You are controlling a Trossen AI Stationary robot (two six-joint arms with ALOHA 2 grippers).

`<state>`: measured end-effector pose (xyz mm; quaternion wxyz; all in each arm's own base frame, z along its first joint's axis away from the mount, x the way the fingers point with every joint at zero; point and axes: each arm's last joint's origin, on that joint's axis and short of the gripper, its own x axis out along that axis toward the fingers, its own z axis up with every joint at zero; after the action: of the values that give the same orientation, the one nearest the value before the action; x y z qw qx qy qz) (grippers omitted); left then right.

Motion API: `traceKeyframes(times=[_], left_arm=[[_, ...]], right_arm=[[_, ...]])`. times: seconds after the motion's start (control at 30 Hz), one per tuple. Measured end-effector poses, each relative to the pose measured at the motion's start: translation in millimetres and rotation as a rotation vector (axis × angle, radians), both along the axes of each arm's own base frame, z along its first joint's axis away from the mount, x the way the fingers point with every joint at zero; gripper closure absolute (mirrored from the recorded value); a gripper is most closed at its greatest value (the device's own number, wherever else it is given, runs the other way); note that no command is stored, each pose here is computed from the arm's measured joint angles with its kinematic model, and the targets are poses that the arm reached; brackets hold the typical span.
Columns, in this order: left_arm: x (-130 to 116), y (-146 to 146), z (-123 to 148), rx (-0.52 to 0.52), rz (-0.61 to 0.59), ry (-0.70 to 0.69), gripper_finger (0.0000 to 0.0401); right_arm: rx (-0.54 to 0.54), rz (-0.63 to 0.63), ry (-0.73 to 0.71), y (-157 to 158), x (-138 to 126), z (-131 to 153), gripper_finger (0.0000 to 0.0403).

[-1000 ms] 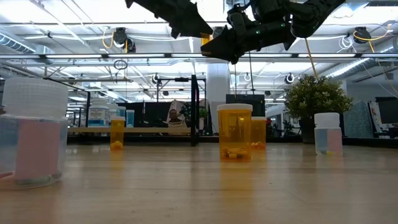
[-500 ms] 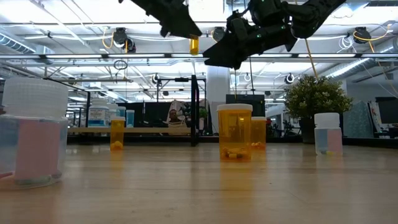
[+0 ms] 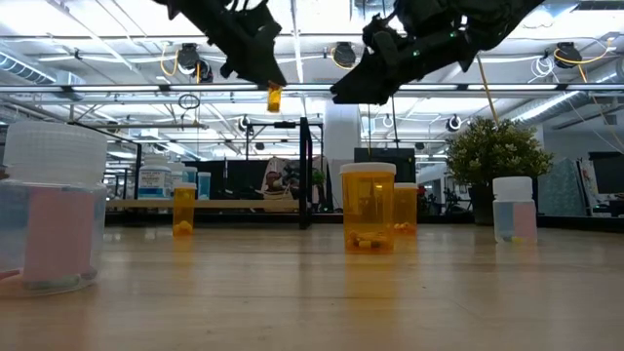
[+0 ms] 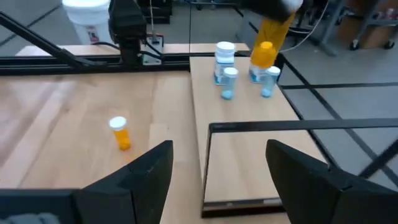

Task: Pick and place medicine bottles onto shelf by color
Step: Put the bottom small orange pill bottle on the shelf

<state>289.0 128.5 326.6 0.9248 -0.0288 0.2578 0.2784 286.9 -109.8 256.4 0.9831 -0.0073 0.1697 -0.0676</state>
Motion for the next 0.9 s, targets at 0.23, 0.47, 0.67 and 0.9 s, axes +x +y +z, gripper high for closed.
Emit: traceKeyframes(times=[0.23,0.47,0.67,0.9], left_arm=[[-1,4,-26,0.095,0.199,-0.064,0.027],[-12,12,-60,0.161,0.394,-0.117,0.027],[-25,23,-79,0.13,0.496,-0.133,0.027],[-39,31,-106,0.081,0.573,-0.111,0.027]], right_arm=[[-0.036,-0.039,0.014,5,-17,16,0.0149],[-0.05,-0.043,-0.013,10,-29,22,0.0149],[-0.077,-0.096,-0.004,9,-33,21,0.0149],[-0.088,-0.113,-0.004,8,-33,21,0.0149]])
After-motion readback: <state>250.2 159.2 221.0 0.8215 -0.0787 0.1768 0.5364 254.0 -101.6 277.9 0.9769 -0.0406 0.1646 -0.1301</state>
